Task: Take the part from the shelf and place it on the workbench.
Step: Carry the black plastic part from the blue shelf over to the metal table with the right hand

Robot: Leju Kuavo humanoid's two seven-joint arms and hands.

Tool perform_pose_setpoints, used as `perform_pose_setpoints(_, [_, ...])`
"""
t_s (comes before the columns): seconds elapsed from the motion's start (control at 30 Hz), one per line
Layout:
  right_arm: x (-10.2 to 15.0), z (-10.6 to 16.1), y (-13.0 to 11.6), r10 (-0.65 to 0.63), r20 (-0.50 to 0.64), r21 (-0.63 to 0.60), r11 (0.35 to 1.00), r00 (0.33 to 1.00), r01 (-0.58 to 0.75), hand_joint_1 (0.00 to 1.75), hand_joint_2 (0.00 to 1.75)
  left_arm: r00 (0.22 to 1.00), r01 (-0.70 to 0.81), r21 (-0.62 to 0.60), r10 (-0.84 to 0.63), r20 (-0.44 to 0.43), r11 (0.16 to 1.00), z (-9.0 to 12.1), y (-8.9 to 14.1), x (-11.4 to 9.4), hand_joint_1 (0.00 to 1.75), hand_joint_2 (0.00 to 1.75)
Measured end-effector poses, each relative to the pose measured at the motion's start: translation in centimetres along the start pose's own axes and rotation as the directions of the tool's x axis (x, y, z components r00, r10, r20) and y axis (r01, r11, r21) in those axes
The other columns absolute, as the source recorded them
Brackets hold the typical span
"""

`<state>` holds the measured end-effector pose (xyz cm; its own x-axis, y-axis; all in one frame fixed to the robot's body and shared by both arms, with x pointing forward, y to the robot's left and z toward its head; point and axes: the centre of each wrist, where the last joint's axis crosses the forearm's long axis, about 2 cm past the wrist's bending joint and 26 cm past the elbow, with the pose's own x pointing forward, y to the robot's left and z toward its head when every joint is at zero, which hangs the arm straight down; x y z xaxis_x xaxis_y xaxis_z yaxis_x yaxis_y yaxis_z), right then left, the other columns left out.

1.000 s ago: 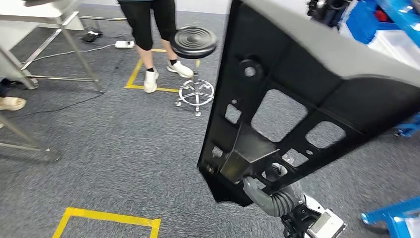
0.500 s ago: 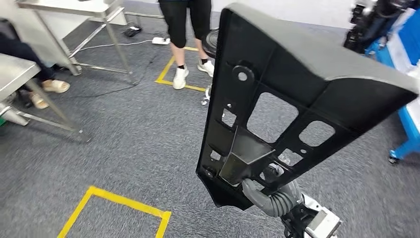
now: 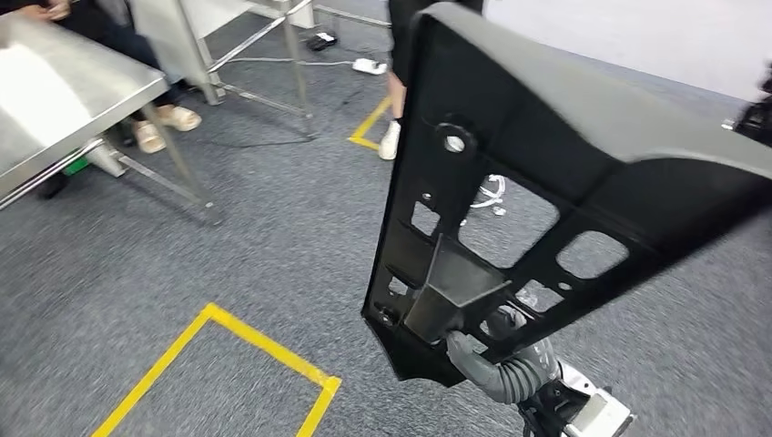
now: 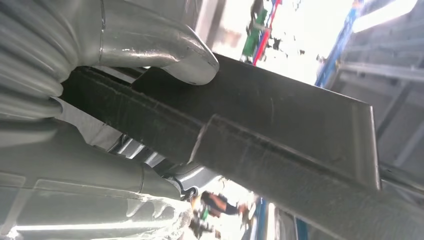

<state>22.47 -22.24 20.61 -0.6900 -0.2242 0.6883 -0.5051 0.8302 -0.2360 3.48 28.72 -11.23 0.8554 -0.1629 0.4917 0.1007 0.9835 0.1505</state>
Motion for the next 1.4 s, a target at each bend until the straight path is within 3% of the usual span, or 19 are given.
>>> perform_pose_setpoints(1.4, [0.39,0.07,0.23,0.006,-0.005,0.020,1.000,1.000,-0.006,1.75,1.75,1.000,-0.003,0.001,0.003,-0.012,1.000,0.34,-0.11,-0.70,0.00,1.75])
